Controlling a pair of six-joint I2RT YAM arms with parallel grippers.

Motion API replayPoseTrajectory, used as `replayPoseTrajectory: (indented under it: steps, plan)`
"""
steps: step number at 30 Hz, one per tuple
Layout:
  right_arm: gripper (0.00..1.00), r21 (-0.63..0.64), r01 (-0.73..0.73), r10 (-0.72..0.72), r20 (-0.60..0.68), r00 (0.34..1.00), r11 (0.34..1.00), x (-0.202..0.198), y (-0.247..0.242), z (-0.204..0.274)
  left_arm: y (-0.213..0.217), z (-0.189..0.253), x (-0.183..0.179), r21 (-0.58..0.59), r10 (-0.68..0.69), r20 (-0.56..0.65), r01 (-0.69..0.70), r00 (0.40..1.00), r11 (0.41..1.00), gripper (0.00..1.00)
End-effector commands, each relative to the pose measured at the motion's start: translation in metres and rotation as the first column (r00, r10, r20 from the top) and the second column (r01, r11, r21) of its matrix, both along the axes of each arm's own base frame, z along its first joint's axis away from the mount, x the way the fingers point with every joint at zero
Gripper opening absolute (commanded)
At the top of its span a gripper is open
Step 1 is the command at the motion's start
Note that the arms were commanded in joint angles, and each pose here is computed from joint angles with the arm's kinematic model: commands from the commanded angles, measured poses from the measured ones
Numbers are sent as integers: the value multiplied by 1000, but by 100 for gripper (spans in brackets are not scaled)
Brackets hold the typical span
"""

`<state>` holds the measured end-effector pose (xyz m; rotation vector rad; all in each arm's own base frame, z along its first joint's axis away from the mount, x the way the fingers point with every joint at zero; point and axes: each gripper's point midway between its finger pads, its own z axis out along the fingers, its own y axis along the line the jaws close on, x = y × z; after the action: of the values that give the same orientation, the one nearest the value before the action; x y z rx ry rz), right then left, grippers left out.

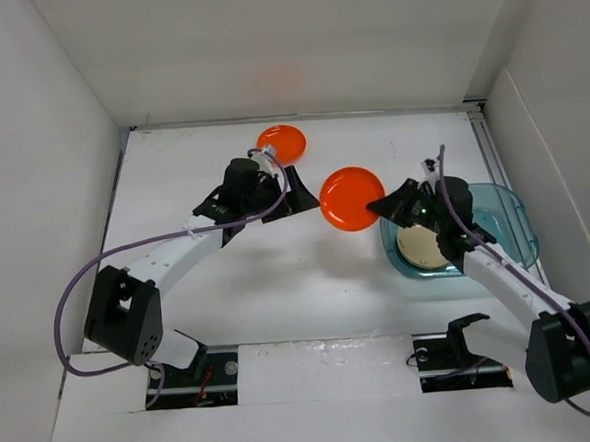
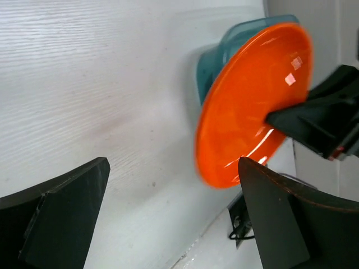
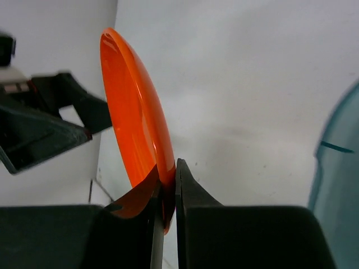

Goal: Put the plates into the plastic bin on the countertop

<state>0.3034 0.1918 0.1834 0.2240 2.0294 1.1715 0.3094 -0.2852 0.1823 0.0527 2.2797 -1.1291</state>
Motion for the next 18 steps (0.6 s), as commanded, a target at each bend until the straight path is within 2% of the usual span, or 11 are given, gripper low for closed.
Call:
replayPoseTrajectory:
  steps: [1, 3, 4, 7, 8, 10, 13, 18]
  plan:
    - [0, -5, 348, -348, -30, 937, 938, 24, -58, 11, 26, 22, 14, 72, 163, 73, -168, 984, 983, 100]
    - [0, -113, 545, -557, -175, 812, 831, 19, -111, -25, 40, 26, 24, 99, 254, 109, -265, 961, 959, 100]
    - [0, -115, 597, -607, -198, 769, 794, 15, -124, -25, 44, 28, 24, 102, 269, 117, -281, 956, 954, 100]
    - [0, -222, 721, -753, -252, 608, 657, -10, -170, -54, 48, 27, 21, 106, 278, 121, -291, 953, 951, 100]
    - [0, -202, 763, -786, -244, 568, 614, -18, -178, -48, 48, 27, 21, 111, 273, 127, -287, 954, 952, 100]
    - [0, -245, 815, -848, -234, 476, 525, -36, -199, -58, 48, 23, 22, 118, 272, 121, -286, 955, 951, 100]
    - [0, -202, 848, -869, -189, 458, 490, -45, -207, -46, 44, 19, 25, 114, 264, 117, -277, 957, 954, 100]
    - [0, -281, 833, -876, -230, 423, 476, -54, -210, -68, 38, 18, 28, 99, 246, 117, -258, 962, 961, 100]
